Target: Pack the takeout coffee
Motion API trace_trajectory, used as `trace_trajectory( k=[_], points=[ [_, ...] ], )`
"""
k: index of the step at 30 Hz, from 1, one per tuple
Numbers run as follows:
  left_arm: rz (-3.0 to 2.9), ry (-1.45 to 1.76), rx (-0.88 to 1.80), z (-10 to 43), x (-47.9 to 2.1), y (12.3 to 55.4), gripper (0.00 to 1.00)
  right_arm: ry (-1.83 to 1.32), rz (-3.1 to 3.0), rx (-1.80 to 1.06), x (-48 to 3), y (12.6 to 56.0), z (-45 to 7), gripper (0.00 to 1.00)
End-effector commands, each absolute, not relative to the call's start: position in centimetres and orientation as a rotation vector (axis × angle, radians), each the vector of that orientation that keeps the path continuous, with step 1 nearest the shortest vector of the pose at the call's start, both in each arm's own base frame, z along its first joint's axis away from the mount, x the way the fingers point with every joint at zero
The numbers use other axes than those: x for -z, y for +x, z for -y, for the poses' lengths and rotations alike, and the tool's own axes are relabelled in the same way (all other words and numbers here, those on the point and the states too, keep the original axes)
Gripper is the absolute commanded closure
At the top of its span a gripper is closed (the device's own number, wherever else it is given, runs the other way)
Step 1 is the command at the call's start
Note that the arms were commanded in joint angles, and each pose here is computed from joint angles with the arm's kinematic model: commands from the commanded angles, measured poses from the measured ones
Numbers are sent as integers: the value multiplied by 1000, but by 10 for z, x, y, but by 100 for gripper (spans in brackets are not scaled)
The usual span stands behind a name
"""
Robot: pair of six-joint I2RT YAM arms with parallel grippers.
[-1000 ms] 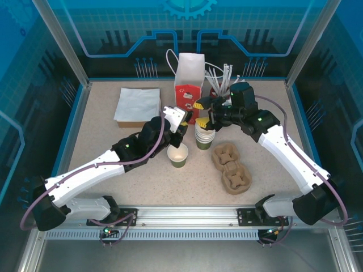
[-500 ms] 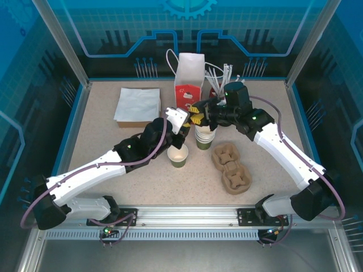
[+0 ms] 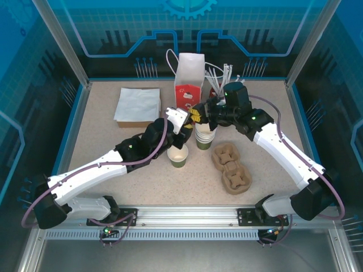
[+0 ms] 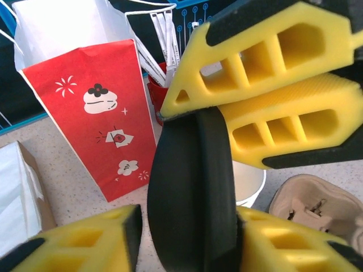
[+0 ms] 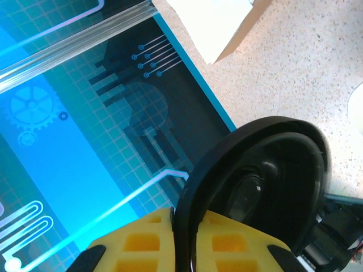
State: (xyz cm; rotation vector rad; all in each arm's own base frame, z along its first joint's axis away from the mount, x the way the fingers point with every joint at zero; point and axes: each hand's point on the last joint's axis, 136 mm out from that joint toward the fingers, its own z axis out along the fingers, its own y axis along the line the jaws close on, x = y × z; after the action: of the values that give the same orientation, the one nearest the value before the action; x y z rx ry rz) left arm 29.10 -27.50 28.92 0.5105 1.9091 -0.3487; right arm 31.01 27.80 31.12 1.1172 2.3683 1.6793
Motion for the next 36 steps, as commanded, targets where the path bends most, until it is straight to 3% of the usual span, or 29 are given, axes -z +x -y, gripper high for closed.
trace_trajectory(
  k=[1,5,14,24,36],
  points=[
    [-1926,448,479,272,-304,279,33,954,-2301,-1652,-320,308,-270,94],
    [-1977,344,672,262,-304,268,18,722,-2240,-1537,-321,313,-257,95],
    [-2002,-20,1024,226,-328,260,1,261,-2034,-1432,-329,319,-253,96],
    [-2130,-376,1460,229,-334,267,1,-99,-1853,-1428,-344,312,-267,95],
    [-2067,-465,1729,247,-359,273,1,-427,-1792,-1580,-367,282,-295,94]
  ],
)
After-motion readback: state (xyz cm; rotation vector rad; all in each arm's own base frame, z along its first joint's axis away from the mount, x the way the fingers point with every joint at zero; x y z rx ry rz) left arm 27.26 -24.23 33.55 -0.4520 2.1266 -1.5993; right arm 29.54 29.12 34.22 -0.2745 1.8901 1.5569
